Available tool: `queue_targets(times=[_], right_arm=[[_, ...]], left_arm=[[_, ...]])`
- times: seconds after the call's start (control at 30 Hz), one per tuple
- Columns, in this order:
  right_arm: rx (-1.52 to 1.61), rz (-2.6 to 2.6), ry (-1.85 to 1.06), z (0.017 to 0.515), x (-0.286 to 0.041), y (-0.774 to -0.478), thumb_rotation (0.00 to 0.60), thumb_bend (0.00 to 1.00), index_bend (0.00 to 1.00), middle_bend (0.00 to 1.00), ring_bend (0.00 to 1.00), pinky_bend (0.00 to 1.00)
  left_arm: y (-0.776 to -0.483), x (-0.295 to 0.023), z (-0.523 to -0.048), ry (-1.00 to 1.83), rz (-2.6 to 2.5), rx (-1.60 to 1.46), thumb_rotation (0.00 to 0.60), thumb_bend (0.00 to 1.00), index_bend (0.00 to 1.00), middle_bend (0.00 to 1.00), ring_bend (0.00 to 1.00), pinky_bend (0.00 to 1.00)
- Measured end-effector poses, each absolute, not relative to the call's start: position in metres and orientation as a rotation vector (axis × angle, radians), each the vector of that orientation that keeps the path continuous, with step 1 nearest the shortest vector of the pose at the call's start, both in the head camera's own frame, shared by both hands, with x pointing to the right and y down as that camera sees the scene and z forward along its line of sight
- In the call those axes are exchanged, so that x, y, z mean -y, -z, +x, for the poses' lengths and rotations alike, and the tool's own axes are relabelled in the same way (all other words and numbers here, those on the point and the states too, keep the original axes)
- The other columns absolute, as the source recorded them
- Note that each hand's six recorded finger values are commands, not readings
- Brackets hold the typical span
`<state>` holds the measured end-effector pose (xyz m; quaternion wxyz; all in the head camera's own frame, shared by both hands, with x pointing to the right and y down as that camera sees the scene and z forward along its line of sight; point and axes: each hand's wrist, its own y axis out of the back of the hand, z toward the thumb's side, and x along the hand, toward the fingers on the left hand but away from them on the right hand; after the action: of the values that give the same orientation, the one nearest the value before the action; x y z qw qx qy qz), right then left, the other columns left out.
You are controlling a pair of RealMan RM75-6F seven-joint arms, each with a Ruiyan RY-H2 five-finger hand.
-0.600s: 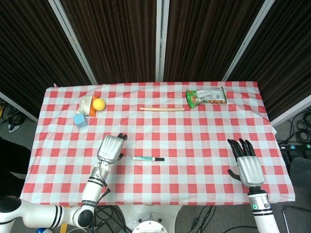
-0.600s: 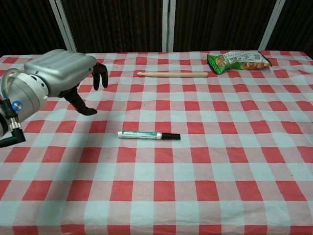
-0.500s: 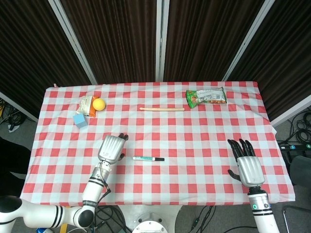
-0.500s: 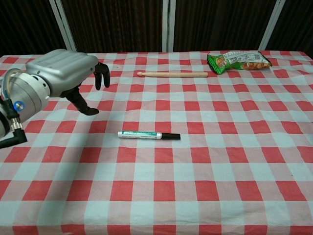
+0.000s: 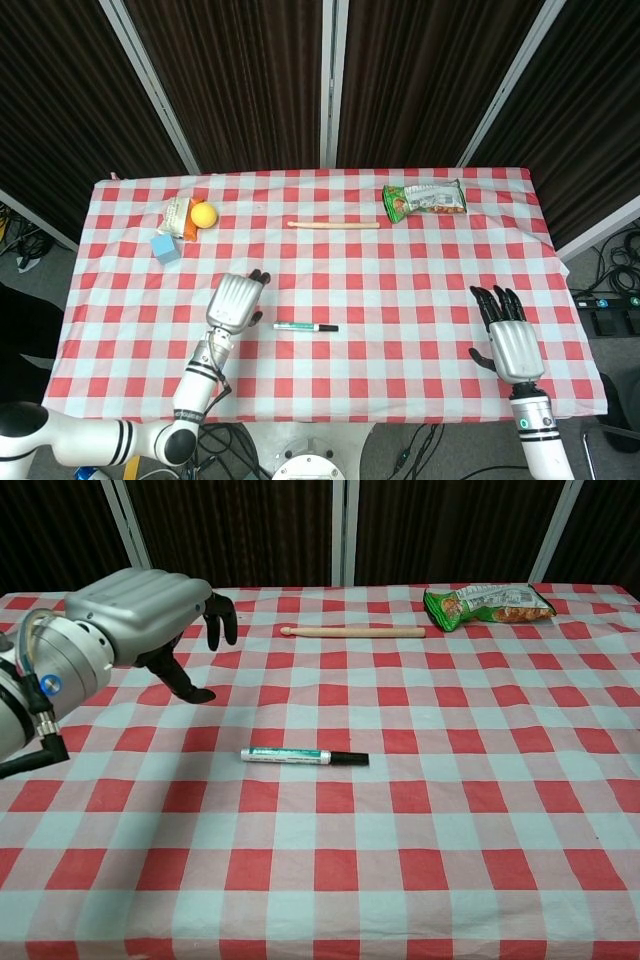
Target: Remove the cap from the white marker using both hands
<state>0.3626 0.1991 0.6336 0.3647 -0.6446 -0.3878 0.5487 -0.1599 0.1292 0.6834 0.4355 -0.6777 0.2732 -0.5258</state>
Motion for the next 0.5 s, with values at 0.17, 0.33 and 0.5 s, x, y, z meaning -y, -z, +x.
queue_targets(times=[0.17, 0.33, 0.5], right_arm=[[1.002, -1.642, -1.405, 0.364, -0.199, -0.629, 0.6, 0.02, 0.0, 0.11, 0.0, 0.0], [1.004, -1.635, -1.416, 0.367, -0.2, -0.627, 0.6, 0.02, 0.0, 0.11, 0.0, 0.0], [0.993, -1.658, -1.417, 0.363, -0.202, -0.633, 0.6, 0.02, 0.0, 0.11, 0.0, 0.0]], left_arm=[[-0.684, -0.134, -0.157, 1.272, -1.721, -0.709, 0.6, 0.16, 0.35, 0.31, 0.45, 0.6], [-0.687, -0.149, -0.147, 1.27, -1.815, -0.653, 0.6, 0.16, 0.38, 0.4, 0.61, 0.71], [-0.694, -0.158, -0.136, 1.31, -1.874, -0.63, 0.6, 0.16, 0.41, 0.47, 0.76, 0.81]])
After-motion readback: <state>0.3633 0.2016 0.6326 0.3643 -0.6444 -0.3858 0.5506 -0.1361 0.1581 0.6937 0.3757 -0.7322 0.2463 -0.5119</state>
